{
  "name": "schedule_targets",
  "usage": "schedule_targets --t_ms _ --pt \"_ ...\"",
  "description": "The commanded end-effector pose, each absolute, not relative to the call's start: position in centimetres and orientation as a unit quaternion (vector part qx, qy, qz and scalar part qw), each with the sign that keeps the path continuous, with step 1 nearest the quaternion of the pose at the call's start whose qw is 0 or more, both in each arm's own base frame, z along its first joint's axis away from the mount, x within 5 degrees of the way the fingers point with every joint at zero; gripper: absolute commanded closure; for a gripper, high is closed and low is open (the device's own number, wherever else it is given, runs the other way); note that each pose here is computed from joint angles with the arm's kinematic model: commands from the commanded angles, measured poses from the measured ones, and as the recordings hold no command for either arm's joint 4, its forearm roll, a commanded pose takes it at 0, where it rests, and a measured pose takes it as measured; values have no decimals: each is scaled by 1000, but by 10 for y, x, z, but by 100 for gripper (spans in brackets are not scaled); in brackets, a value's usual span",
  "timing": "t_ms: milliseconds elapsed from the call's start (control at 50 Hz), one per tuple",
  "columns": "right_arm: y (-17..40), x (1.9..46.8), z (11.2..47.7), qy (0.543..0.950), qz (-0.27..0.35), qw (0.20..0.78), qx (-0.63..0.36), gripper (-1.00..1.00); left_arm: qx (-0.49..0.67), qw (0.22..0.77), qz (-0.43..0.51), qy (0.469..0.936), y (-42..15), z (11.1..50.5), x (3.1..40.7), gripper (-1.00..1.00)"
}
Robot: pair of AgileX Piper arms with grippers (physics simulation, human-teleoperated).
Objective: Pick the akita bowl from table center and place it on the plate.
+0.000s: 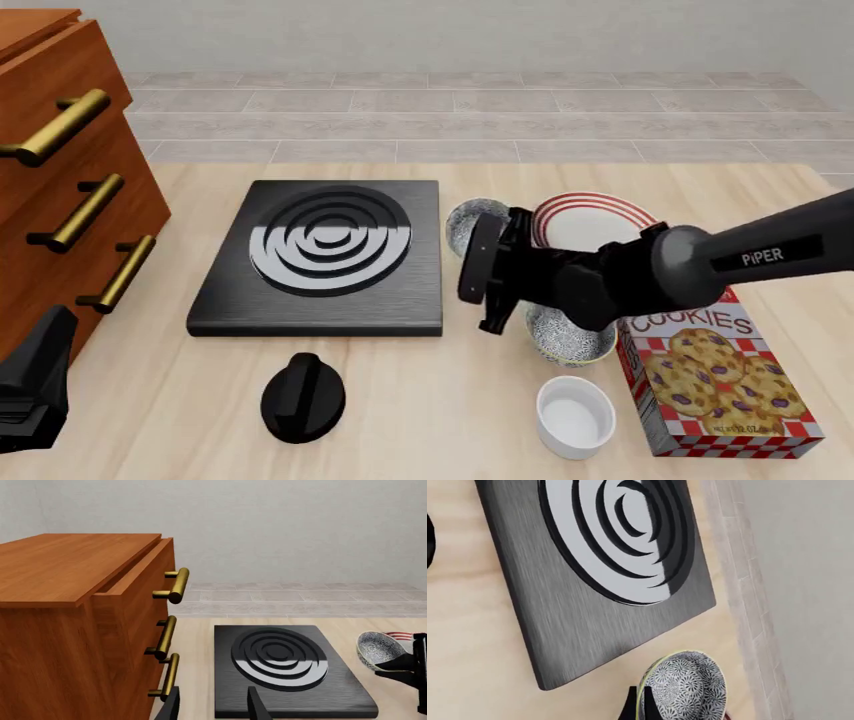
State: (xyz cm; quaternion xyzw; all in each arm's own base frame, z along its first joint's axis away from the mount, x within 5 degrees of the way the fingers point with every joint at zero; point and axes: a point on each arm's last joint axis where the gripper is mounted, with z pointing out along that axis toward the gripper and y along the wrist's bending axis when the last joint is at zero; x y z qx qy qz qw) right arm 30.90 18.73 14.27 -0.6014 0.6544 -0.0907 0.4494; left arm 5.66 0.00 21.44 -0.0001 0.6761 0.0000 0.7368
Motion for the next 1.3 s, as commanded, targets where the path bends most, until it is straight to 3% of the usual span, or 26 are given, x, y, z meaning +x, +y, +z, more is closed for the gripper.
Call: schedule_targets --t_ms 20,840,1300 --pt "190 309 170 664 -76 476 -571 100 0 737 0 676 0 214 57 -100" --pt "140 338 212 743 -73 497 -443 100 0 737 0 676 0 214 57 -100" --pt "98 366 193 784 -93 481 -381 100 0 737 0 676 0 214 57 -100"
